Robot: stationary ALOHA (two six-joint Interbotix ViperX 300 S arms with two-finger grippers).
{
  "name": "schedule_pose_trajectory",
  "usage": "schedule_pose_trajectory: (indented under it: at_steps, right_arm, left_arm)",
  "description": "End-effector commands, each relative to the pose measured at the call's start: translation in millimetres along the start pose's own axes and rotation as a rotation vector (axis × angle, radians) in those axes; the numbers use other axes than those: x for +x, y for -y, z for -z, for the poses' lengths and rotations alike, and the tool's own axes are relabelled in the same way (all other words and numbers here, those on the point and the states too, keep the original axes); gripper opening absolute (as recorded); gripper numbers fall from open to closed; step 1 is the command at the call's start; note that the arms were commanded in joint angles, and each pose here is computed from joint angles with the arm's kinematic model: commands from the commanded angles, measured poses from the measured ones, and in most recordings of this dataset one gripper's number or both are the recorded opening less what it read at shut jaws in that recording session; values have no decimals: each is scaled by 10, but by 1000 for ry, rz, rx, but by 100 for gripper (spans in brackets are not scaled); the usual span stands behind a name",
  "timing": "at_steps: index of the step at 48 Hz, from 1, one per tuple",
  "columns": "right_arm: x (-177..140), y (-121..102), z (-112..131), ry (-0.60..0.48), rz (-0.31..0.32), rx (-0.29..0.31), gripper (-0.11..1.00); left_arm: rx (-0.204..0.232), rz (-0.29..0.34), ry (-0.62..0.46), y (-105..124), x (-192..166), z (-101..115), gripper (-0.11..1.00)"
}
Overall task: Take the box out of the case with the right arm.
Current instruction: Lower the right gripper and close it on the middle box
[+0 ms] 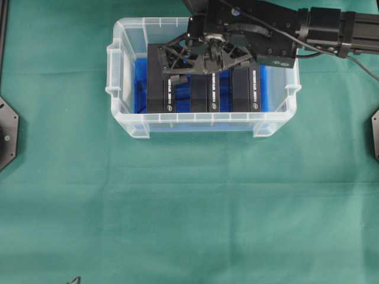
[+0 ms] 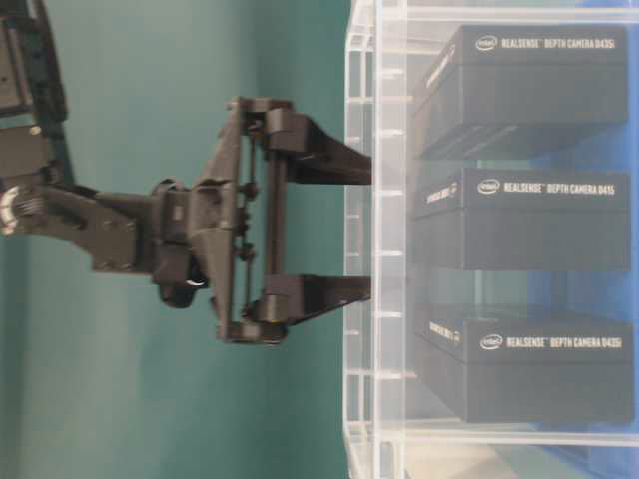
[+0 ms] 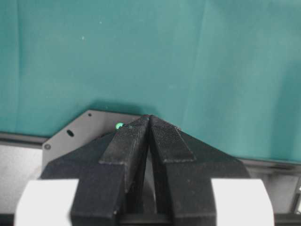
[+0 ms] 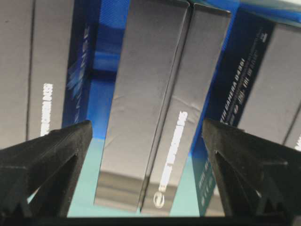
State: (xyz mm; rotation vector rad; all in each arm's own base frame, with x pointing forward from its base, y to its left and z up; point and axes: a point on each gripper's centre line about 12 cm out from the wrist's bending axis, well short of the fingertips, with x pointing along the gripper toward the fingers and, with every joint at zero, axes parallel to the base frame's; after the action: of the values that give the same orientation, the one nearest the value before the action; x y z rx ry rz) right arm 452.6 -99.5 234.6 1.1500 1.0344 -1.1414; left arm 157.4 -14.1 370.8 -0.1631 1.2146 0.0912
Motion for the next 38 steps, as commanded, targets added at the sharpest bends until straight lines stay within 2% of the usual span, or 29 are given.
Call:
schedule_pose_trajectory:
  at_steps: [1, 5, 16, 21, 38]
  right_arm:
    - [-21, 16, 6, -3, -29, 9, 95]
    - [84, 54, 37, -10, -15, 16, 95]
    - [275, 35, 71, -23, -55, 32, 95]
    - [344, 37, 95, -40, -44, 38, 95]
    - [392, 23, 127, -66, -43, 71, 93]
  left_arm:
    - [1, 3, 17, 10, -45, -33, 0]
    - [1, 3, 18, 10, -45, -35, 0]
    - [1, 2, 15, 10, -41, -36, 0]
    - [1, 2, 15, 10, -41, -36, 0]
    - [1, 2, 15, 10, -41, -36, 0]
